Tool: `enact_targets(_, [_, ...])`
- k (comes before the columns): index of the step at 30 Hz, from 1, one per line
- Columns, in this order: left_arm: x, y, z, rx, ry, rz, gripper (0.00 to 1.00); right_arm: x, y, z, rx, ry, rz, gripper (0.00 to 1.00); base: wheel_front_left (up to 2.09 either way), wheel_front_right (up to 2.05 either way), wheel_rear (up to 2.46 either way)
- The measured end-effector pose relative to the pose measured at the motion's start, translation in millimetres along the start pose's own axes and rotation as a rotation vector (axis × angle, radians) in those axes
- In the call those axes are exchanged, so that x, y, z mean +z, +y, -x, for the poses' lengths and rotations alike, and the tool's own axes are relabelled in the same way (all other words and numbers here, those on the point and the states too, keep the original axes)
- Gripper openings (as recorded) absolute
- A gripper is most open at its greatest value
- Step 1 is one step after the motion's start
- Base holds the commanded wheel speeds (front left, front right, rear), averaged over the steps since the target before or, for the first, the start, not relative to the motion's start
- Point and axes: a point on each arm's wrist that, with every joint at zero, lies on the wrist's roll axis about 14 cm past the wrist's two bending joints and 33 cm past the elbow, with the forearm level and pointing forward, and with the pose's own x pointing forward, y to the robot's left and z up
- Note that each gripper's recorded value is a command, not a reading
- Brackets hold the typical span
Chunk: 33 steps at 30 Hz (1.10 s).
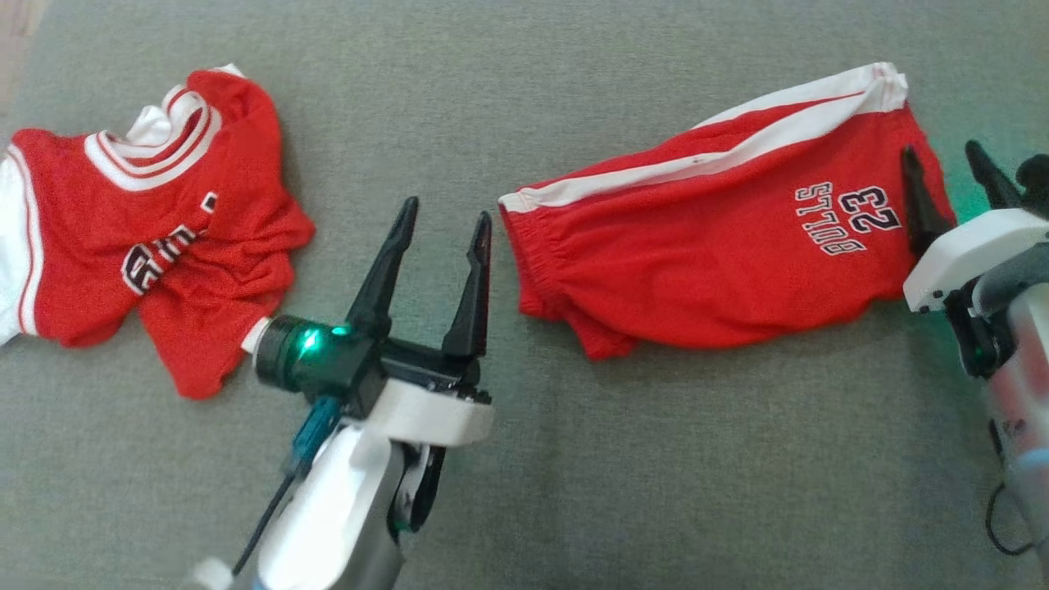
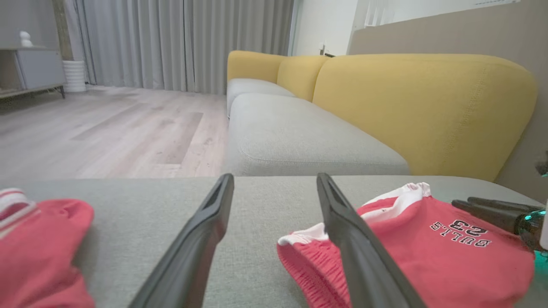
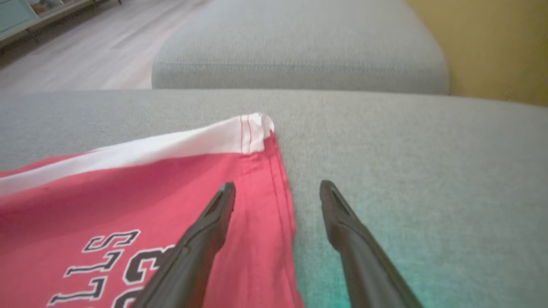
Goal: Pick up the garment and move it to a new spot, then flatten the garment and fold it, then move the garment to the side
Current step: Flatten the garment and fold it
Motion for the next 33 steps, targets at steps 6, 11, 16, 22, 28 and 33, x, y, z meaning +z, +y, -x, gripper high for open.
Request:
enact_targets(6, [21,17,22,0.091,-0.068,-0.038,1.0,-23,9,-1,0.025,0.141,-0.123,0.27,0.0,0.0,0.0])
enact_targets(11, [30,18,33,0.117,-0.094,-0.036,1.0,-19,13,3,0.043,0.142,-0.179,0.0,0.0,0.0,0.0])
enact_targets(16, [39,14,34,0.111,-0.125,-0.037,1.0,-9,-13,18,-0.002,0.096,-0.145,0.0,0.0,0.0,0.0])
enact_targets(22, [41,3,32,0.078,-0.133,-0.024,1.0,3,-68,46,-0.108,0.051,-0.104,0.0,0.0,0.0,0.0])
enact_targets(28, [39,-7,32,0.042,-0.127,-0.055,1.0,11,-118,84,-0.22,0.011,-0.093,0.0,0.0,0.0,0.0])
enact_targets(33, [34,-11,35,0.026,-0.111,-0.093,1.0,36,-119,94,-0.214,-0.075,-0.083,0.0,0.0,0.0,0.0])
